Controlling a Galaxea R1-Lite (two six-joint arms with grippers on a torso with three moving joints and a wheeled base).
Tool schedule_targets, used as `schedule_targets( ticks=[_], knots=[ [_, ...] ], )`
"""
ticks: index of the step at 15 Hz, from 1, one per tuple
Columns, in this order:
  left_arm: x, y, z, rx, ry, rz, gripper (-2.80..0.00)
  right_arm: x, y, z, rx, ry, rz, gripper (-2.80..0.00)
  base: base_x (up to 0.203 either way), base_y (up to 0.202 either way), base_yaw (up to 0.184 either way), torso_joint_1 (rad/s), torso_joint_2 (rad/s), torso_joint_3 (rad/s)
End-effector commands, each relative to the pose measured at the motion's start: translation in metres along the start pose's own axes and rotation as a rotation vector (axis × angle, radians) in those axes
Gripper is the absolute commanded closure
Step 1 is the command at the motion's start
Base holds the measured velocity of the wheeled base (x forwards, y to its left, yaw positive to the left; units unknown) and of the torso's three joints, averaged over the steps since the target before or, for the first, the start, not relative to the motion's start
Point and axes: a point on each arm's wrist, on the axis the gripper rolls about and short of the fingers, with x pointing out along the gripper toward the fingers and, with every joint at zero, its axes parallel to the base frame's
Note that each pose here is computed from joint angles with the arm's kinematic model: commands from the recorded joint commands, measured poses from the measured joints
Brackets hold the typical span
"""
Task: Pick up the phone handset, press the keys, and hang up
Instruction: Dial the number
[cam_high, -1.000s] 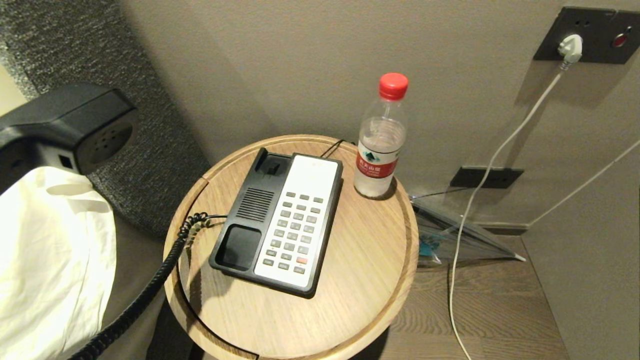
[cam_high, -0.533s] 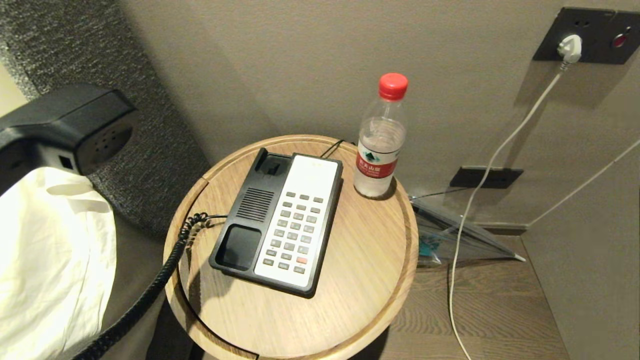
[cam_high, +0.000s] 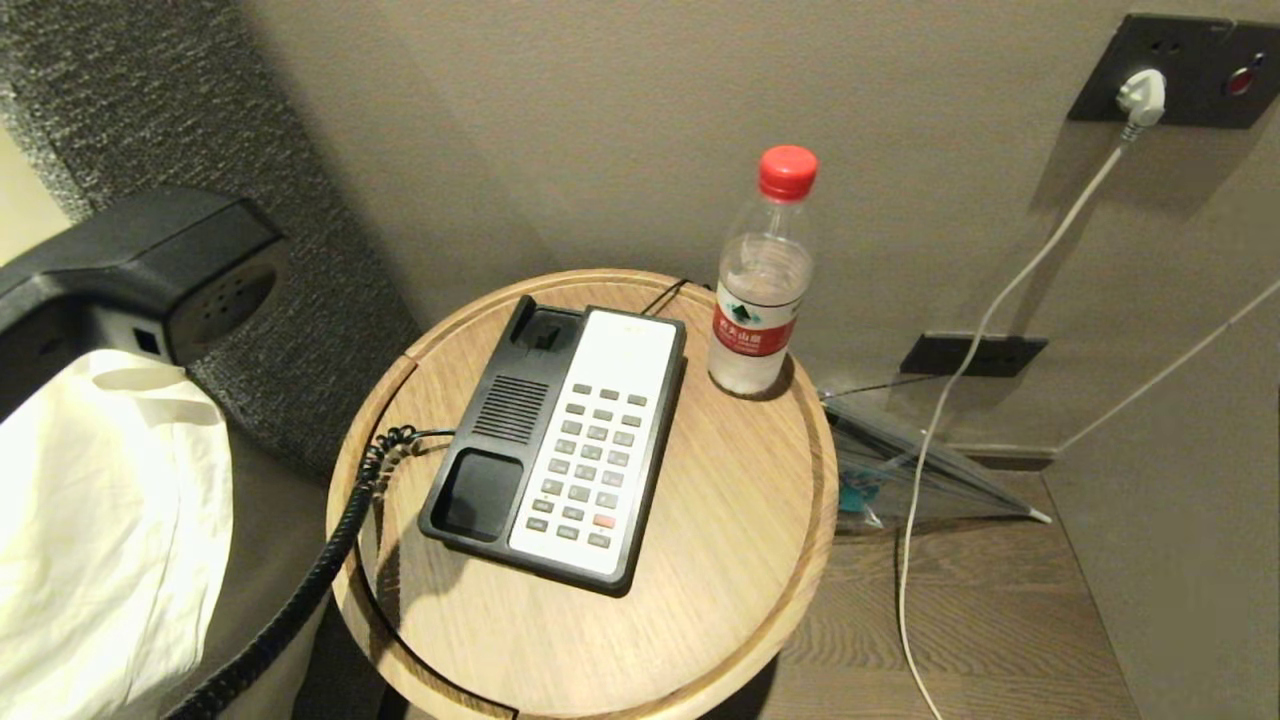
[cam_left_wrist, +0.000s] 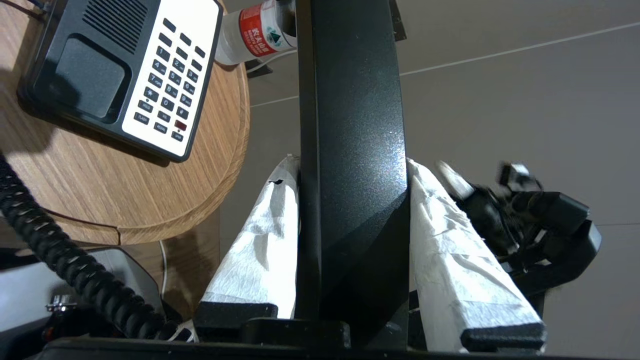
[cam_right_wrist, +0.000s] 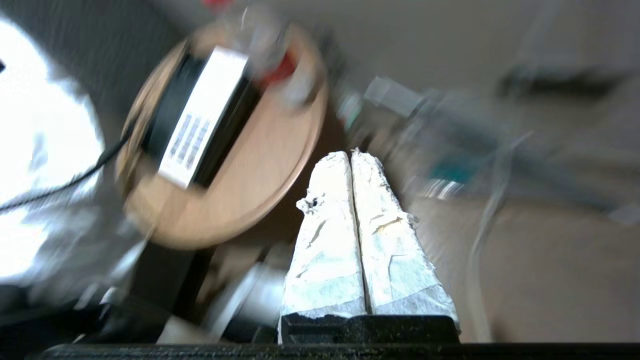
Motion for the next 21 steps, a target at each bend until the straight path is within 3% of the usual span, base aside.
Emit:
schedule_targets(
  ticks=[1,4,10,15,21],
  knots=[
    [0.0,-0.001,0.001,-0.006,0.0,-0.002,0.0,0.047,-0.016,0.003,0.046,0.18,0.091,0.0,0.0,0.0,0.0,0.0,0.0,0.0],
    [0.001,0.001,0.0,-0.007,0.004,0.004,0.0,0.076,-0.018,-0.007,0.051,0.311,0.187,0.0,0.0,0.0,0.0,0.0,0.0,0.0],
    [0.001,0.002,-0.001,-0.009,0.007,0.008,0.0,0.134,0.009,0.006,0.113,0.36,0.385,0.0,0.0,0.0,0.0,0.0,0.0,0.0],
    [0.004,0.004,-0.001,-0.01,0.009,0.011,0.0,0.181,0.035,0.025,0.122,0.373,0.396,0.0,0.0,0.0,0.0,0.0,0.0,0.0],
    [0.005,0.008,-0.003,-0.011,0.009,0.011,0.0,0.221,0.079,0.033,0.063,0.343,0.397,0.0,0.0,0.0,0.0,0.0,0.0,0.0]
  ],
)
